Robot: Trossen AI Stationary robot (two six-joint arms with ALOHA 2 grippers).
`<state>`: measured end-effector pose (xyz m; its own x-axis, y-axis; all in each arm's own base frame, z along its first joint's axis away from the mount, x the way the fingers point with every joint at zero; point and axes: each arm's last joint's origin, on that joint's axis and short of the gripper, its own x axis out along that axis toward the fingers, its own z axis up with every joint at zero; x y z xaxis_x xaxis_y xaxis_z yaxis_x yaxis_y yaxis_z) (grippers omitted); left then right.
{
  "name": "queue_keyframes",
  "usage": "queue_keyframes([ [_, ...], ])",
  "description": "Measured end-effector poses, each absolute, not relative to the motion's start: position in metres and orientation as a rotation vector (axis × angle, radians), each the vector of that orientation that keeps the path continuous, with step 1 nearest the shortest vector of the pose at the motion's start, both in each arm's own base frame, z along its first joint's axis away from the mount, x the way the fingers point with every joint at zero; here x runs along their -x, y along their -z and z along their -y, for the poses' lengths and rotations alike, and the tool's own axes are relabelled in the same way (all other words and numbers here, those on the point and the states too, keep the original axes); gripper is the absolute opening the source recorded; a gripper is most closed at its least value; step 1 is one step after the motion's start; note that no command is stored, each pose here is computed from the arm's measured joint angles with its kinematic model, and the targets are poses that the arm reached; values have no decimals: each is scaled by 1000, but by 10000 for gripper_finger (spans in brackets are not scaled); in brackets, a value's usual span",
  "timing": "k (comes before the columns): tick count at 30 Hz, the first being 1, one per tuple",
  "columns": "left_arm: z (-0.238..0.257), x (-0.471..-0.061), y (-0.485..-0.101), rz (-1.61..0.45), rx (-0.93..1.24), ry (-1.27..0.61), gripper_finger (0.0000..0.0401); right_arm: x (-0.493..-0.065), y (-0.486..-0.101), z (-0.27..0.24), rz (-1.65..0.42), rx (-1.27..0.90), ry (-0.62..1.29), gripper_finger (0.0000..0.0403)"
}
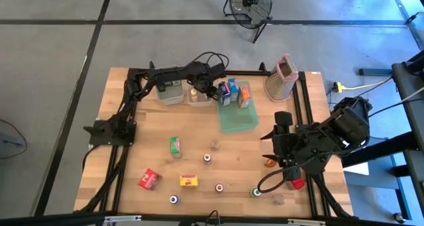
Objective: Pick & Place Kitchen Items
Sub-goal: Put the pink food coloring bottle into the transparent bin
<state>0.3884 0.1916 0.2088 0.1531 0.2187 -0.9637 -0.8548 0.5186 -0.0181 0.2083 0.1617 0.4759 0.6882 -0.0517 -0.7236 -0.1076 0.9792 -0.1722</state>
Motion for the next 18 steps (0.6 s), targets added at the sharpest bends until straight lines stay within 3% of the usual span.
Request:
queue_keyframes([
  [18, -186, -390, -209, -1193, 574, -870, 171, -208, -476, -162, -813, 208, -31, 238],
])
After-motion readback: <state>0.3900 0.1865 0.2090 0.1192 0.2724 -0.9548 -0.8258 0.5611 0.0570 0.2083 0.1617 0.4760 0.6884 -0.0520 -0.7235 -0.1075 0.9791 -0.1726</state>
